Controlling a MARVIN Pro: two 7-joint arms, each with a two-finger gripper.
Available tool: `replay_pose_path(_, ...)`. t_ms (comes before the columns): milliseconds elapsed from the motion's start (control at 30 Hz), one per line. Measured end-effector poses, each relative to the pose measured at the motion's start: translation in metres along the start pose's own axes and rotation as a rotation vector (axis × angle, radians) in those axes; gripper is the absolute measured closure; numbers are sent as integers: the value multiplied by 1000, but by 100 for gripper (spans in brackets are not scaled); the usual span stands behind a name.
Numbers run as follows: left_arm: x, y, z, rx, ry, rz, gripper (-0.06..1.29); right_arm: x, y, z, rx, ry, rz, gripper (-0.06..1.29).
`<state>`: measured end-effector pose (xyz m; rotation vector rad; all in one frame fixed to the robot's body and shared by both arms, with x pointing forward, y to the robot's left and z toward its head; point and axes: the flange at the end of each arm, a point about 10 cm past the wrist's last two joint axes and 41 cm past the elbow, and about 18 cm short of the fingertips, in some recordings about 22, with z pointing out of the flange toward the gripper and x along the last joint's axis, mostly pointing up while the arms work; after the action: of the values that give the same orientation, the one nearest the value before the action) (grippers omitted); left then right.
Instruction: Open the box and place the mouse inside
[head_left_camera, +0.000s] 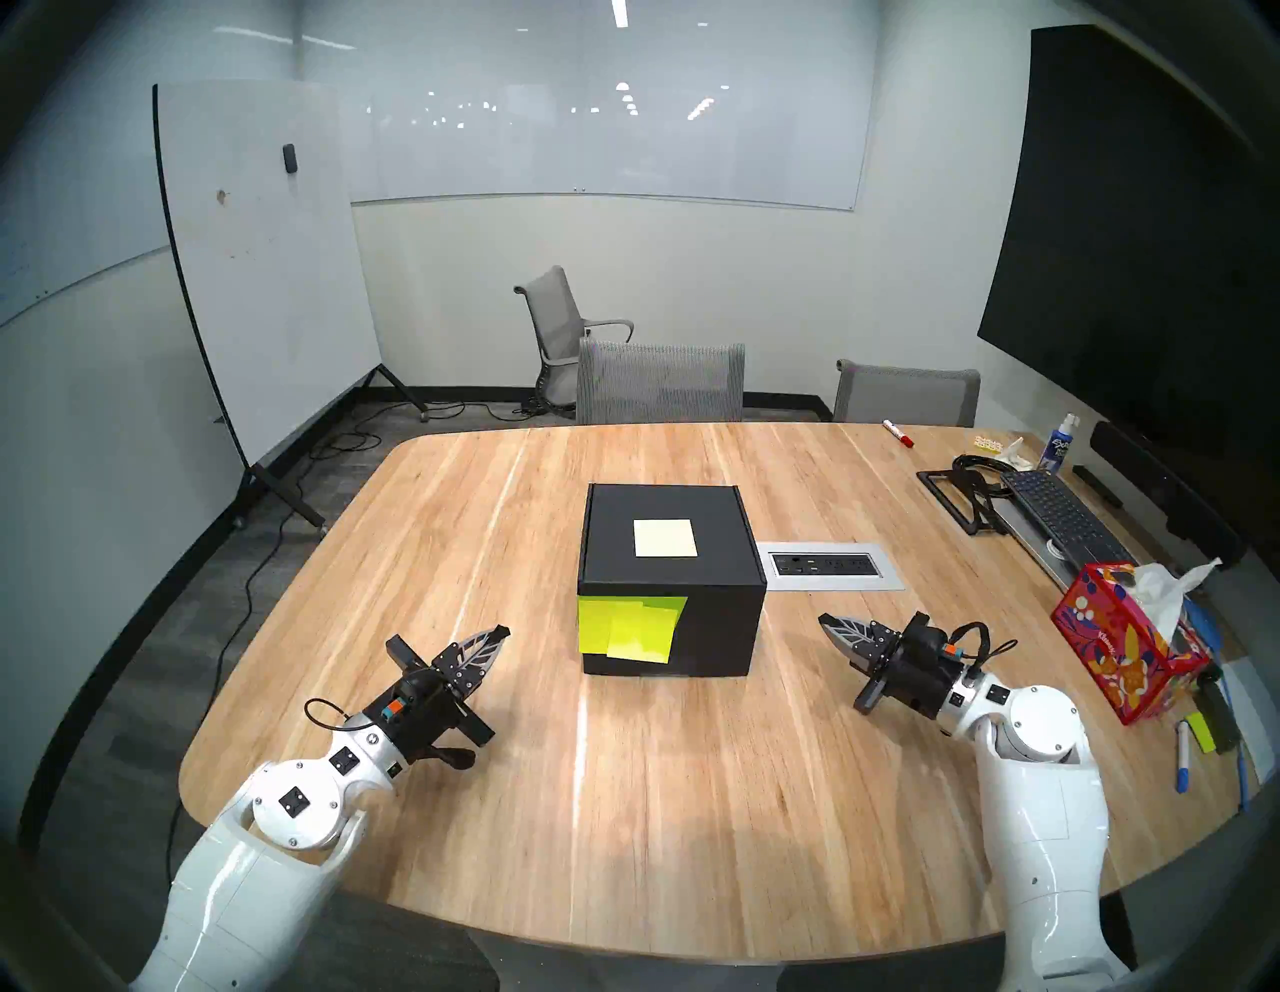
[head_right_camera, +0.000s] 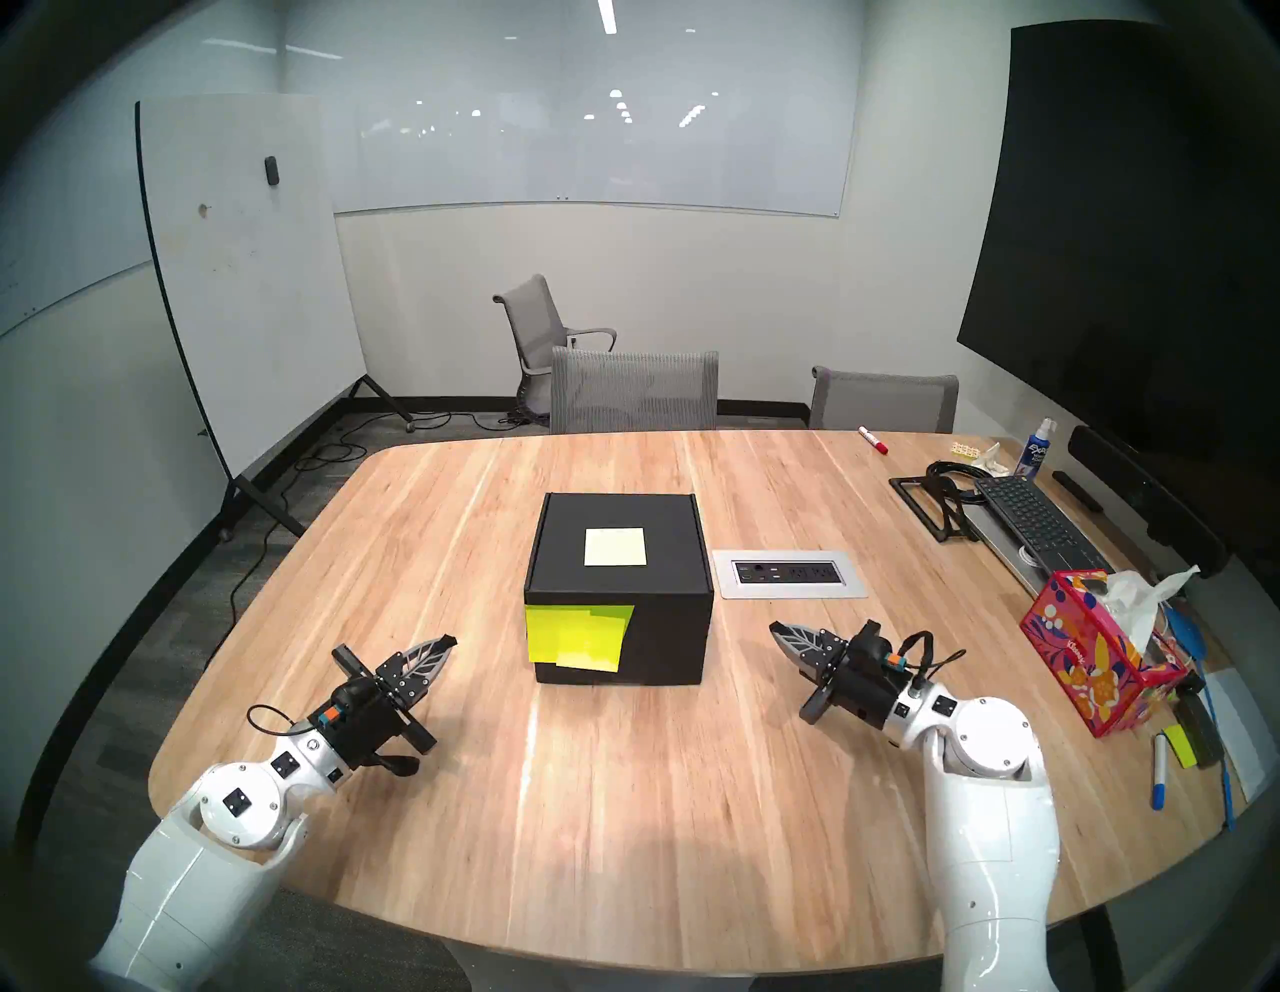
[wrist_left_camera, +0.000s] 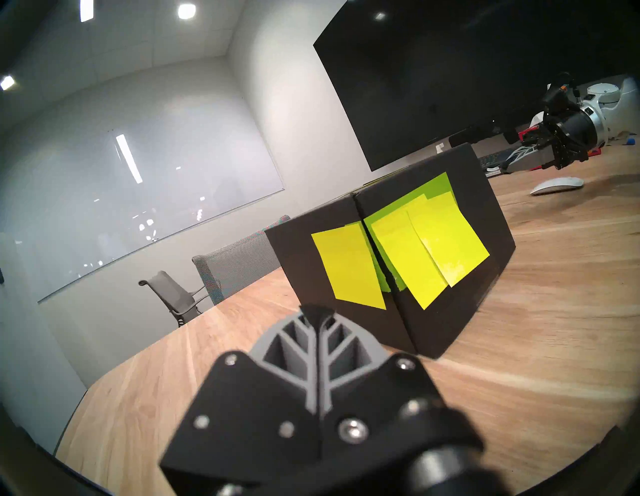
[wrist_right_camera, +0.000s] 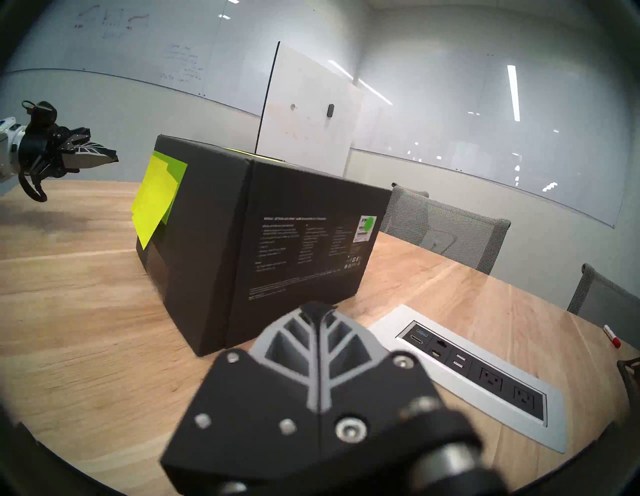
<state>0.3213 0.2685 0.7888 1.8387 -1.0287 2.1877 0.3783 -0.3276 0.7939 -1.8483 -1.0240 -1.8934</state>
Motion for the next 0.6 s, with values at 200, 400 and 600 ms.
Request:
replay_pose_path(200, 1, 0, 4, -8, 6, -1, 125, -3, 1, -2, -1, -5, 6, 125)
replay_pose_path(400, -1, 1, 7, -14, 7, -4, 125, -4, 1, -1, 3, -7, 8, 125)
replay_pose_path(600, -2, 1, 8, -19, 5, -8, 125, -4, -2, 1, 12, -8, 9, 125)
